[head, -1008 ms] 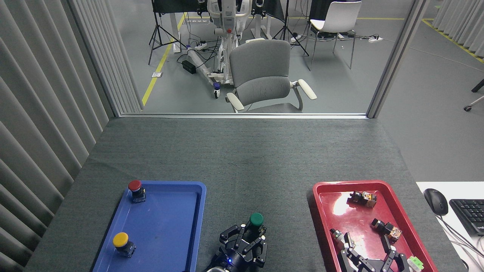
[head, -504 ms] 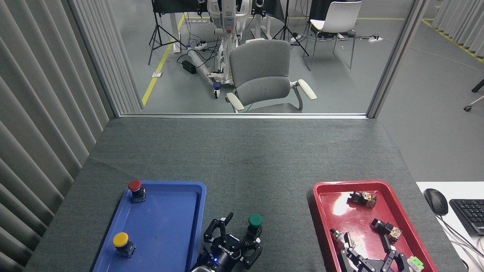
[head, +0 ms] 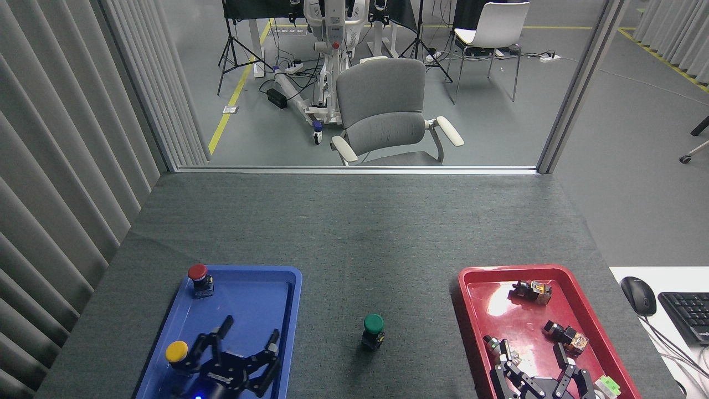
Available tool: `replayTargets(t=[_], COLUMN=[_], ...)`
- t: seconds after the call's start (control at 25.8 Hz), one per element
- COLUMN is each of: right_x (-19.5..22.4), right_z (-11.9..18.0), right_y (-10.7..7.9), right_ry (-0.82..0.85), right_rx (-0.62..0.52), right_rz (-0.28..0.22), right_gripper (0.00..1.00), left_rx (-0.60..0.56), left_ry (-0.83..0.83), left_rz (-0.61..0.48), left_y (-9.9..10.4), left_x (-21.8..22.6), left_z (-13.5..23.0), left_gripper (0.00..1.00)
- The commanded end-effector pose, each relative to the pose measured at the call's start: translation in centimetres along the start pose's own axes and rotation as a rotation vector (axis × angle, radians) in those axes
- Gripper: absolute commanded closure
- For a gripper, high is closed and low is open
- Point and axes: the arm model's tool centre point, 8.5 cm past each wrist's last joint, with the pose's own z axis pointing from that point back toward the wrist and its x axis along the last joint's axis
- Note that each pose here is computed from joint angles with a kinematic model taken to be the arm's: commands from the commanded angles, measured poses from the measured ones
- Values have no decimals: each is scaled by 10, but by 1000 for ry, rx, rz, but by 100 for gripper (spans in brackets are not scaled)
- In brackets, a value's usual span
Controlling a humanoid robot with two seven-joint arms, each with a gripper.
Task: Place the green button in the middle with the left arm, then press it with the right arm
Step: 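Release the green button and withdraw the left gripper to the tray, then move the right gripper from the red tray toward the green button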
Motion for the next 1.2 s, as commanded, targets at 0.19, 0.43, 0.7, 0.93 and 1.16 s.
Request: replayTargets(t=[0.19,0.43,0.7,0.93,1.16], right_x=[16,33,55,85,122], right_z=[-18,-27,-32,-41,-53], right_y=[-4,-5,-5,-8,-5], right_ry=[-33,-76,-115,-163,-235], right_rx=[-23,-27,-27,-39,-22], right_rz=[-10,-19,-40,-26,-20], right_gripper=[1,1,2,9,18], left_rx=[-13,-75,-68,-62,-62], left_ry=[122,130,169,151,150], left_rz=[2,12,22,44,35], left_y=[12,12,13,12,13], left_x=[-51,-70,-81,-80,-83], left_z=[20,30,36,38,37], left_gripper=[0,0,0,0,0])
